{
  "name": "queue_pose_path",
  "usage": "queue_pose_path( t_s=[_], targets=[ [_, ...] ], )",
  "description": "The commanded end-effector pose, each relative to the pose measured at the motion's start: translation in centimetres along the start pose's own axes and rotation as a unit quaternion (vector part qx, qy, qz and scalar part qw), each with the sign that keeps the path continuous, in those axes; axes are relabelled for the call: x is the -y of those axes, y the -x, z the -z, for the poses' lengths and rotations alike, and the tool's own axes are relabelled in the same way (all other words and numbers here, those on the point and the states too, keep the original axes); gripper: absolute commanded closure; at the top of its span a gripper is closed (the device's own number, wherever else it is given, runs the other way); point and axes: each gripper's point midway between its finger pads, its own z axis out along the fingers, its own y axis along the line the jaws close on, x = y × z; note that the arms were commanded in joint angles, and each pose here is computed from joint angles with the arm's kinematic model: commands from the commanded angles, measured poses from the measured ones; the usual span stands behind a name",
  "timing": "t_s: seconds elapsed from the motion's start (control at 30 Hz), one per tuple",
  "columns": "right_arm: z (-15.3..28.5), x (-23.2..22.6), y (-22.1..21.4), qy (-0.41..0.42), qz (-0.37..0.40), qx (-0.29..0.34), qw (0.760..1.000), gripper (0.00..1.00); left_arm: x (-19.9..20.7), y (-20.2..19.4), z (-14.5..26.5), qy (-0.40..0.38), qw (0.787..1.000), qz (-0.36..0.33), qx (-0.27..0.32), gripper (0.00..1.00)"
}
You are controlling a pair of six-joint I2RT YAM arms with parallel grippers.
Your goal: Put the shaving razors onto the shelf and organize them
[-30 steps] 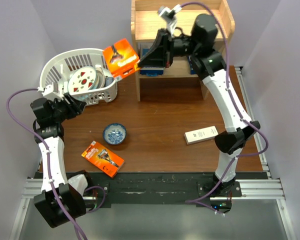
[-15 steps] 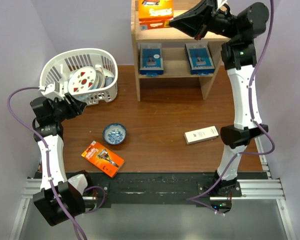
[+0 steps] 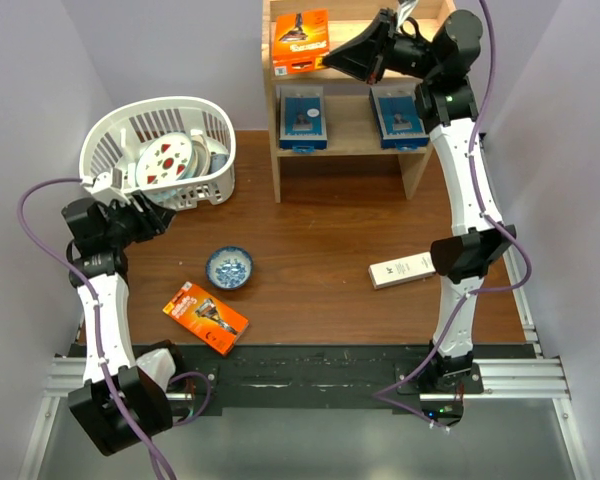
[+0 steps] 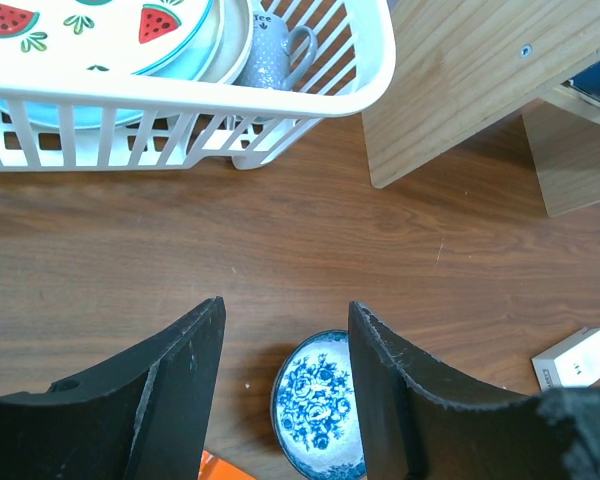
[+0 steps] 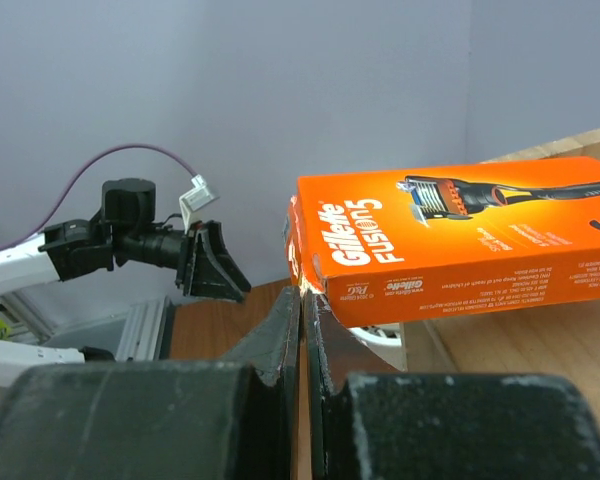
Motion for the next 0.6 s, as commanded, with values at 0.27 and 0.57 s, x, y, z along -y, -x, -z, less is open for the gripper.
queue_pose_path(
  t_s=[0.27,0.57],
  targets=[
    [-0.2,2.9,-2.6,-0.031,-0.035,-0.012,0.999,1.0,-0.6,-0.7,0.1,-0.004,1.0,-0.003,0.008,0.43],
    [-0.1,5.2,-4.2,-0.062,-0.057,-0.019,0.996,1.0,-1.0,-1.7,-0.3,-0.006,1.0,0.012,0.003,0.43]
  ],
)
